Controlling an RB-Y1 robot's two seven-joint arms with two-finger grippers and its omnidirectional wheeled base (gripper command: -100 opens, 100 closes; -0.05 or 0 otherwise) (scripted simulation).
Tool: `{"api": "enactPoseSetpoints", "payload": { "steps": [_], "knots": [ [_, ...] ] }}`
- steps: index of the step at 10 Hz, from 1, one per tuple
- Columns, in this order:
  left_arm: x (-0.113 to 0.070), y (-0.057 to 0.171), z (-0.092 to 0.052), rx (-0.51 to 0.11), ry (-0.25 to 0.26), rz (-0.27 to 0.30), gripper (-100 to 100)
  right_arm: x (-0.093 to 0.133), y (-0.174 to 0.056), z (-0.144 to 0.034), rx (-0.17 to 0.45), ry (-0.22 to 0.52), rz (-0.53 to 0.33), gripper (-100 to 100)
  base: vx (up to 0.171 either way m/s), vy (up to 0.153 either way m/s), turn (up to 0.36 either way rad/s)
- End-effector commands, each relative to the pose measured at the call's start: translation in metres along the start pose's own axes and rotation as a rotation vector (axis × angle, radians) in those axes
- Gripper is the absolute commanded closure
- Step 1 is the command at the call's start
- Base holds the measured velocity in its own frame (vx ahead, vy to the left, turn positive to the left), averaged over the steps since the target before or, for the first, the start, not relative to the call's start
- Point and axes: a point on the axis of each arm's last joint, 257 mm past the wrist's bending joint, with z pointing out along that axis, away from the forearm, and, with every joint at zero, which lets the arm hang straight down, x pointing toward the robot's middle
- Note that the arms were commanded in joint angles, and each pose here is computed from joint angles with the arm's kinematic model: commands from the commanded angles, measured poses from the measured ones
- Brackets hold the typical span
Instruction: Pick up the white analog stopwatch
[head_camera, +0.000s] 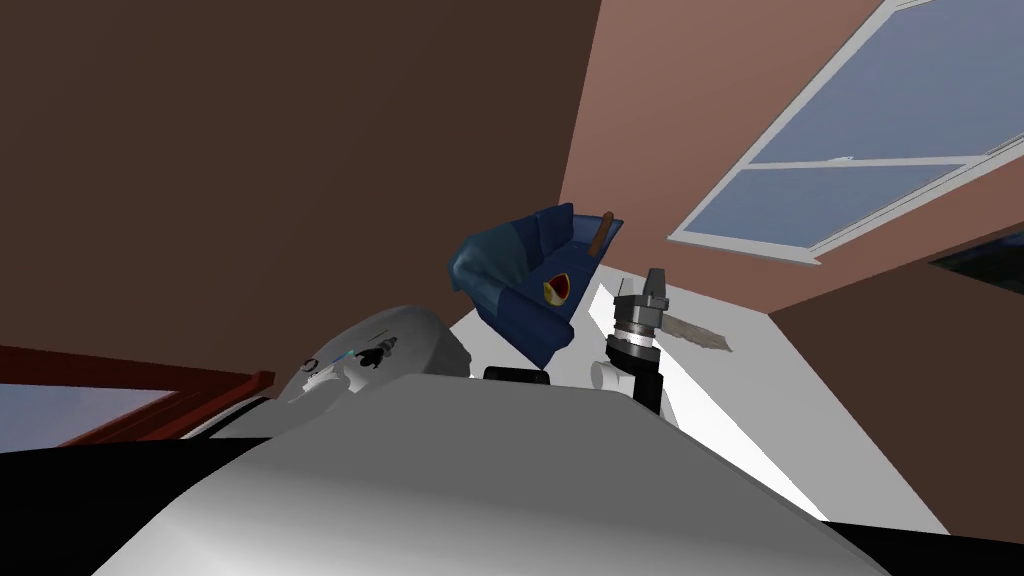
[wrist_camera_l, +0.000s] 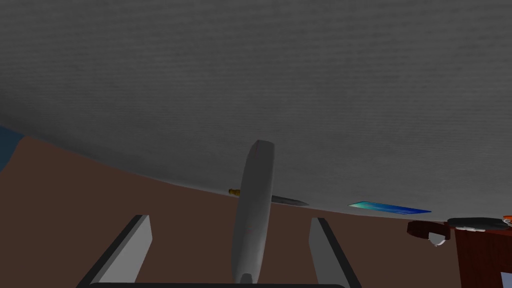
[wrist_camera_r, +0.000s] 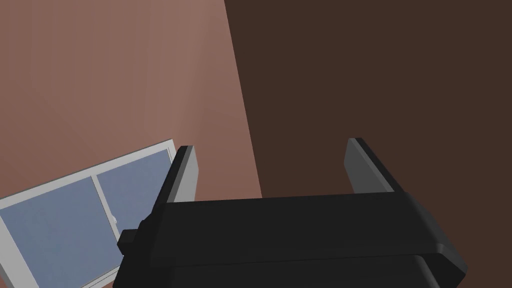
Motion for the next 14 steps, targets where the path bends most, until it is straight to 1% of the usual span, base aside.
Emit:
{"api": "enactPoseSetpoints", "payload": {
  "steps": [1, 3, 4, 5, 6, 10, 11, 12, 13, 14],
  "knots": [
    [-0.005, 0.036, -0.006, -0.031, -0.002, -0.025, -100, 0.000, 0.000, 0.000, 0.000, 0.000, 0.000, 0, 0.037, -0.061, -0.281],
    [-0.004, 0.036, -0.006, -0.023, 0.000, -0.025, -100, 0.000, 0.000, 0.000, 0.000, 0.000, 0.000, 0, 0.026, -0.027, -0.023],
    [-0.004, 0.062, -0.012, -0.040, 0.002, -0.042, -100, 0.000, 0.000, 0.000, 0.000, 0.000, 0.000, 0, 0.021, -0.023, -0.152],
    [-0.004, 0.051, -0.009, -0.036, 0.001, -0.033, -100, 0.000, 0.000, 0.000, 0.000, 0.000, 0.000, 0, 0.011, -0.009, -0.037],
    [-0.004, 0.052, -0.009, -0.035, 0.001, -0.036, 100, 0.000, 0.000, 0.000, 0.000, 0.000, 0.000, 0, 0.000, 0.000, 0.000],
    [-0.004, 0.053, -0.009, -0.036, 0.001, -0.034, 100, 0.000, 0.000, 0.000, 0.000, 0.000, 0.000, 0, 0.000, 0.000, 0.000],
    [-0.004, 0.053, -0.009, -0.036, 0.001, -0.033, 0, 0.000, 0.000, 0.000, 0.000, 0.000, 0.000, 0, 0.000, 0.000, 0.000],
    [-0.004, 0.036, -0.006, -0.023, 0.000, -0.025, 100, 0.000, 0.000, 0.000, 0.000, 0.000, 0.000, 0, -0.017, 0.016, 0.152],
    [-0.003, 0.040, -0.007, -0.029, 0.001, -0.026, 100, 0.000, 0.000, 0.000, 0.000, 0.000, 0.000, 0, -0.017, 0.020, 0.070],
    [-0.004, 0.036, -0.006, -0.023, 0.000, -0.025, 100, 0.000, 0.000, 0.000, 0.000, 0.000, 0.000, 0, -0.009, 0.012, -0.014]
  ]
}}
